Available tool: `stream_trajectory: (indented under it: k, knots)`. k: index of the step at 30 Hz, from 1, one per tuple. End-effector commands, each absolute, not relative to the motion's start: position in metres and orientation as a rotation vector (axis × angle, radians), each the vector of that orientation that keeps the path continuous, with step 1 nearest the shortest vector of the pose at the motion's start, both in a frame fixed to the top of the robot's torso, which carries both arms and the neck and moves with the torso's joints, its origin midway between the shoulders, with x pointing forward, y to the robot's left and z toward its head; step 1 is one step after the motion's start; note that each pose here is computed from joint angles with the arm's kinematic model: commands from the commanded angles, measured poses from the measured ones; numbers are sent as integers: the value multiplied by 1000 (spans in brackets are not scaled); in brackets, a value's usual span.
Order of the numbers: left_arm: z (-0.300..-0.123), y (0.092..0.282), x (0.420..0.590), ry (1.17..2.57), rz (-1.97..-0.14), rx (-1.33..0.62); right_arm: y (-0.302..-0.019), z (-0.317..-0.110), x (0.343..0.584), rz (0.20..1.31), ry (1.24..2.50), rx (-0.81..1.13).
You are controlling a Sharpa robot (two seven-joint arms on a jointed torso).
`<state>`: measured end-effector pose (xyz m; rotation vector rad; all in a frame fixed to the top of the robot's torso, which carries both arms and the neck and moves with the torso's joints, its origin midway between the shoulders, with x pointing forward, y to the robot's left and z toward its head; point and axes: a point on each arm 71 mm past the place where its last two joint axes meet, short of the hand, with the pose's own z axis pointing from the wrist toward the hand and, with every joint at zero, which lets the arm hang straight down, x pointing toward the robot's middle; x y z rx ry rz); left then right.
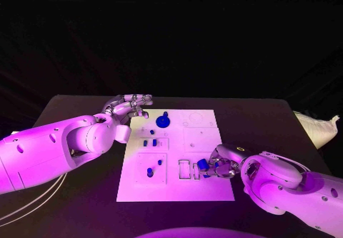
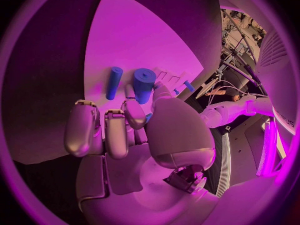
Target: Assemble the parts on the task board
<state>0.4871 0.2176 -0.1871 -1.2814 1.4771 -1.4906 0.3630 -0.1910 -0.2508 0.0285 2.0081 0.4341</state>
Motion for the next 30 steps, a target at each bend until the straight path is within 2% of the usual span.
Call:
stream_trajectory:
  k: [1,10,16,23,30]
  knots:
    - [-186,215,486,1489,-1514,-1269,-191,-260,362,410,2034,21]
    - [-186,216,486,1493,-1515,-1270,-188,-265,363,414,2034,39]
    - [-186,216,486,1495,-1513,-1269,-192,-264,361,459,2049,174]
    - [-186,216,485,1497,-1513,-1268,-189,-253,352,555,2047,340]
    - [-186,216,485,1499,-1515,-1265,-183,-244,349,605,2040,389]
